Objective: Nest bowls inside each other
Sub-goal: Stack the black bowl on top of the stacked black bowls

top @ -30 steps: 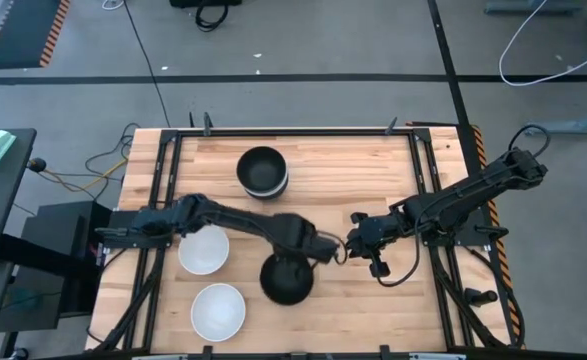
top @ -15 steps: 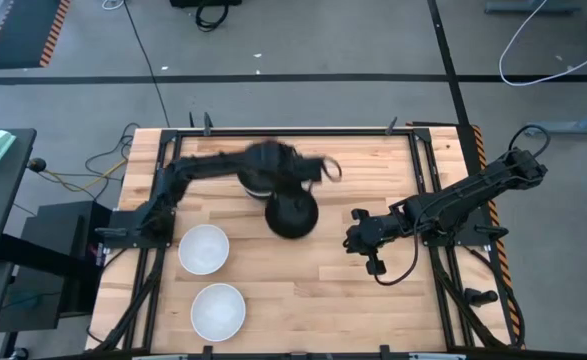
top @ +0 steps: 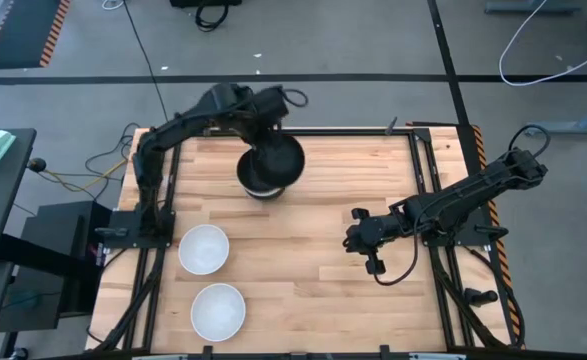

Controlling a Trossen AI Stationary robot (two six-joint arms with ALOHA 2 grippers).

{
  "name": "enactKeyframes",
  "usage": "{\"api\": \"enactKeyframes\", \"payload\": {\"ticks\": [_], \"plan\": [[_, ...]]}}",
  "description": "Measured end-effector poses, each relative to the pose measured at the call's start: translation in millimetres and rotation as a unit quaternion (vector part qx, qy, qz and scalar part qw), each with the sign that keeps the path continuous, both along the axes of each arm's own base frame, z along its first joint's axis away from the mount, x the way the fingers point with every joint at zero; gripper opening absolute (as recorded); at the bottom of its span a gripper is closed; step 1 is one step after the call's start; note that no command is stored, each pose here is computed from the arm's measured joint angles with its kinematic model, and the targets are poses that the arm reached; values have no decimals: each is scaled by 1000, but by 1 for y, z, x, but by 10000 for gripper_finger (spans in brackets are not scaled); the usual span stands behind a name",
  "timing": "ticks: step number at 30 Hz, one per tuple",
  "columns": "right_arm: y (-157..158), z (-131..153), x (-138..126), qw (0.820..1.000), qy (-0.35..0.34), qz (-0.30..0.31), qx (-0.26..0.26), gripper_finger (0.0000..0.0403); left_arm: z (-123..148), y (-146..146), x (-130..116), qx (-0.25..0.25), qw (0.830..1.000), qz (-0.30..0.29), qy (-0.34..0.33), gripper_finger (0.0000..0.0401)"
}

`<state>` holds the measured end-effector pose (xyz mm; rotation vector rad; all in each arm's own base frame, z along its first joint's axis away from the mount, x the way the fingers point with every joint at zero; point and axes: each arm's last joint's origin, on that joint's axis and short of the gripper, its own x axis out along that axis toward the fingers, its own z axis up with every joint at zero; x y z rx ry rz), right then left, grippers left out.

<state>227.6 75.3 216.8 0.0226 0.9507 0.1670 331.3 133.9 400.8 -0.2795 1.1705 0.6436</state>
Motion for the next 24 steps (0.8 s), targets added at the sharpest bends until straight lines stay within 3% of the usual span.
{"api": "enactKeyframes", "payload": {"ticks": [11,24], "plan": [[0,0,0,1000,1,-8,6,5,-3,39,-18,-45,997,63,-16,12],[-1,0,0,1000,-2,-15,-5,2,-49,46,-18,-117,987,98,47,12]]}}
